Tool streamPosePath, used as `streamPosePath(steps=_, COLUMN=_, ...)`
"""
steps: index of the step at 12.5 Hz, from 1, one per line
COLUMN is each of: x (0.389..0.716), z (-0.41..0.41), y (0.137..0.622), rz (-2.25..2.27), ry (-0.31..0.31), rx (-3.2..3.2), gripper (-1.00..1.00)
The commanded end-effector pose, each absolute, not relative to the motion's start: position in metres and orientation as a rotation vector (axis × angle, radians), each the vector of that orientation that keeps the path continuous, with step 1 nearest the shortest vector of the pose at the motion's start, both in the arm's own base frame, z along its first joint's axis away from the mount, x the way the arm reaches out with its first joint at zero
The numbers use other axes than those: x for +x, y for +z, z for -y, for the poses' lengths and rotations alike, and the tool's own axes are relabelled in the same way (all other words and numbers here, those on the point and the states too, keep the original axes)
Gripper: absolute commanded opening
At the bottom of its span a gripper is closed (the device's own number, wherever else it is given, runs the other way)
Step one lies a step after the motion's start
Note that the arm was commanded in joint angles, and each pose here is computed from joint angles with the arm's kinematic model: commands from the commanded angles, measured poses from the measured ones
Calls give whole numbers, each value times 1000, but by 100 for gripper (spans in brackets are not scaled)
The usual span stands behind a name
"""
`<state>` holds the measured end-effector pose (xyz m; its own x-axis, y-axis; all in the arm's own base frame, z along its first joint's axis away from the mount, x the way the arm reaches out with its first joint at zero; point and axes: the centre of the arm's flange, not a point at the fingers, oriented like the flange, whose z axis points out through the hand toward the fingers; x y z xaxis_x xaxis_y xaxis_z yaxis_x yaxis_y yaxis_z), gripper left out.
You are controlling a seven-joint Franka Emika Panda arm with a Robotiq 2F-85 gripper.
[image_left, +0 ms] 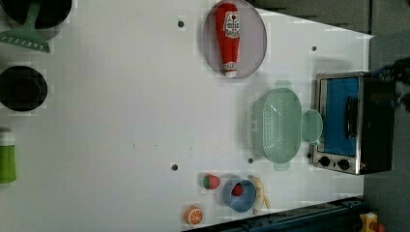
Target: Drag strainer right to left.
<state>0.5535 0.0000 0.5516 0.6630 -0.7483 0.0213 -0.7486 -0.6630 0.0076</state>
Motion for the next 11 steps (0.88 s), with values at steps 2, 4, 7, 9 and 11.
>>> streamPosePath(steps=2, x=386, z=30, y=631, rz=1423, ry=15, rx=2782, gripper=81)
streamPosePath(steps=4, x=388, z=29, y=628, rz=1419, ry=6, rx=2780, gripper=100)
streamPosePath(steps=7, x=403, z=23, y=599, rz=1394, ry=-26, rx=2775, gripper=100)
streamPosePath(steps=9, x=420, z=16, y=561, rz=1408, ry=-53, rx=2748, gripper=100)
streamPosePath(steps=11, x=437, z=11, y=511, rz=1510, ry=-96, rx=2666, gripper=100)
